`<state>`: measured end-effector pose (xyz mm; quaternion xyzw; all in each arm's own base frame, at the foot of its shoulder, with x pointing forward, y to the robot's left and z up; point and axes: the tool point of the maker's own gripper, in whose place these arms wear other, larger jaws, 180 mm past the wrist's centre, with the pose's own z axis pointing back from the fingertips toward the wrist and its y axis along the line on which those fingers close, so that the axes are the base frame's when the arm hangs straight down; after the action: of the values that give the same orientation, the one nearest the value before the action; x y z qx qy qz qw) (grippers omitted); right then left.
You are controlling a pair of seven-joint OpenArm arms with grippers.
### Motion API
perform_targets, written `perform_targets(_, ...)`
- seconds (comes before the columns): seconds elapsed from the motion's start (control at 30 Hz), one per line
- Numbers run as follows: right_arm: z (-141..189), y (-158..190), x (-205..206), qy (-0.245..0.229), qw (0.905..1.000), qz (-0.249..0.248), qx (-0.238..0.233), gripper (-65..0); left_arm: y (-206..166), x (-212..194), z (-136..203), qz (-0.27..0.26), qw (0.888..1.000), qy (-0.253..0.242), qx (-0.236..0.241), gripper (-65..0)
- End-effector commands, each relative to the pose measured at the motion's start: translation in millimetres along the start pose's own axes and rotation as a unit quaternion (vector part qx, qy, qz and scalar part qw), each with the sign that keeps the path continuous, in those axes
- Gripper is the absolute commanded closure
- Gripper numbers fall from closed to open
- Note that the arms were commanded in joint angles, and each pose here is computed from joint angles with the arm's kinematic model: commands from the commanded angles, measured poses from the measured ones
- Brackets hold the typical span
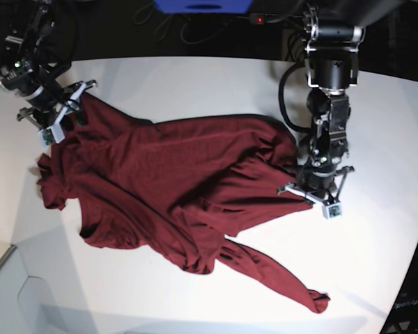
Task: Layout the t-shirt on the table in an organized manner, then fold the t-shirt properly
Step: 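Drag the grasped cloth with the left gripper away from the right gripper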
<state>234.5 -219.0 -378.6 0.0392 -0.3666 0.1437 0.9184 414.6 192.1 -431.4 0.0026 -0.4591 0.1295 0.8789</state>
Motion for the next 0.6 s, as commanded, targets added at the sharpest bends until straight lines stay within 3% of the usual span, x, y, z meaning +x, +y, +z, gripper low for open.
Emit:
perform_targets(0.0,4.4,-5.5,9.2,-0.016,0.9998,0.006,-0.007,-20.8,-3.5,-1.0,-2.8,0.001,1.0,0.014,-0.004,0.0)
perform_targets(0.1,4.7,-5.8,8.6,-0.015,0.9998,0.006,-0.007,-20.8,-3.1,-3.0,-6.4,0.006,1.0,0.018,-0.003,-0.3)
perform_targets(0.23,5.1,-6.7,8.6,-0.015,0.9998,0.006,-0.008,-20.8,3.5,17.1,10.4,0.01,1.0,-0.021,-0.001,-0.2)
perform_targets(0.33,5.3,-6.7,9.0,-0.016,0.9998,0.007,-0.008,-20.8,30.4,48.7,43.3,0.035,0.997,-0.073,0.02,-0.2)
perform_targets(0.57,4.2,-4.8,10.4,-0.018,0.9998,0.006,-0.006,-20.8,122.1,80.7,108.1,0.087,0.983,-0.116,0.112,-0.2)
